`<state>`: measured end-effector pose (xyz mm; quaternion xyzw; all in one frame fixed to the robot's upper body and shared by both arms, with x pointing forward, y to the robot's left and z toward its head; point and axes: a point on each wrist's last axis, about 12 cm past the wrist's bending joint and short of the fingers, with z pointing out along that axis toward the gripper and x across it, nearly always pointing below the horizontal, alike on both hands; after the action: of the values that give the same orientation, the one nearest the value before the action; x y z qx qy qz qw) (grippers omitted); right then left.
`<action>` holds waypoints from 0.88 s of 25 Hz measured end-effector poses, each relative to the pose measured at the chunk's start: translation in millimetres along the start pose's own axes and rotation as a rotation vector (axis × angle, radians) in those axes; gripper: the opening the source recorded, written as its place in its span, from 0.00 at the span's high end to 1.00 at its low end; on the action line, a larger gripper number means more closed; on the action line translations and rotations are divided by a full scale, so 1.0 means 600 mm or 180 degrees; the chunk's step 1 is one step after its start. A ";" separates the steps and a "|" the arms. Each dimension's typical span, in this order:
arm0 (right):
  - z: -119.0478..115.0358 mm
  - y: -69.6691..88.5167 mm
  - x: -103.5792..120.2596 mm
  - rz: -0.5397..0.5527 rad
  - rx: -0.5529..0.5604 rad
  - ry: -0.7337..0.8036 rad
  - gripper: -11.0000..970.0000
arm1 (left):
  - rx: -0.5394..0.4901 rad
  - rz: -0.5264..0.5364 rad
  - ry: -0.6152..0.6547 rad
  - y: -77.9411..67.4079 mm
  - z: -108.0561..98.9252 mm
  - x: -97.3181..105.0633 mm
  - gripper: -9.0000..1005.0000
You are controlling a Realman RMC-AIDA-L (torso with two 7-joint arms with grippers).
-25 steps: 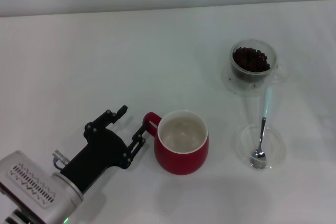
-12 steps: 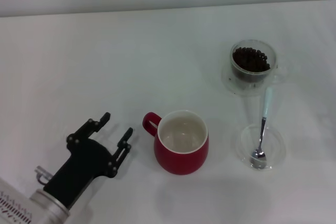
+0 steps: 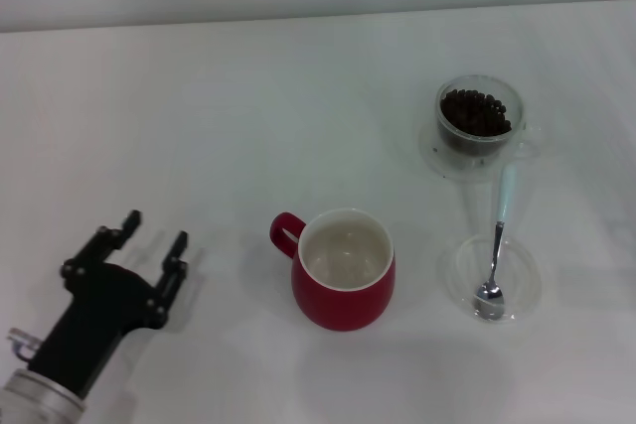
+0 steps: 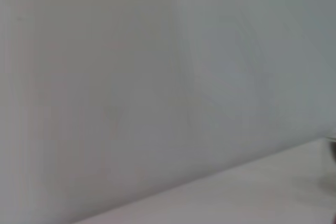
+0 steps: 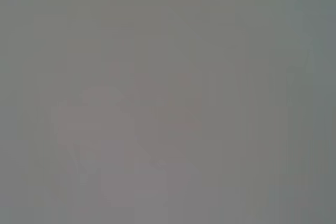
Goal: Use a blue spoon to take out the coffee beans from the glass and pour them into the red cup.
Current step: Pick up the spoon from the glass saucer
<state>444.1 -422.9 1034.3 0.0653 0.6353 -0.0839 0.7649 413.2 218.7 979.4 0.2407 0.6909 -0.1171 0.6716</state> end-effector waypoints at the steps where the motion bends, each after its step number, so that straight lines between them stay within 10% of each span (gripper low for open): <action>1: -0.001 -0.002 0.000 0.0014 -0.0007 0.0009 0.10 | -0.0041 0.0003 -0.0010 0.004 -0.002 0.000 0.47; 22: 0.053 -0.100 -0.038 0.0954 -0.0662 0.1216 0.10 | -0.0402 0.0099 -0.0004 0.052 0.011 0.001 0.47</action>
<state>457.7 -487.3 1063.1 0.0943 0.7566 0.1099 0.6376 434.1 242.4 983.5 0.2084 0.6927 -0.0629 0.6875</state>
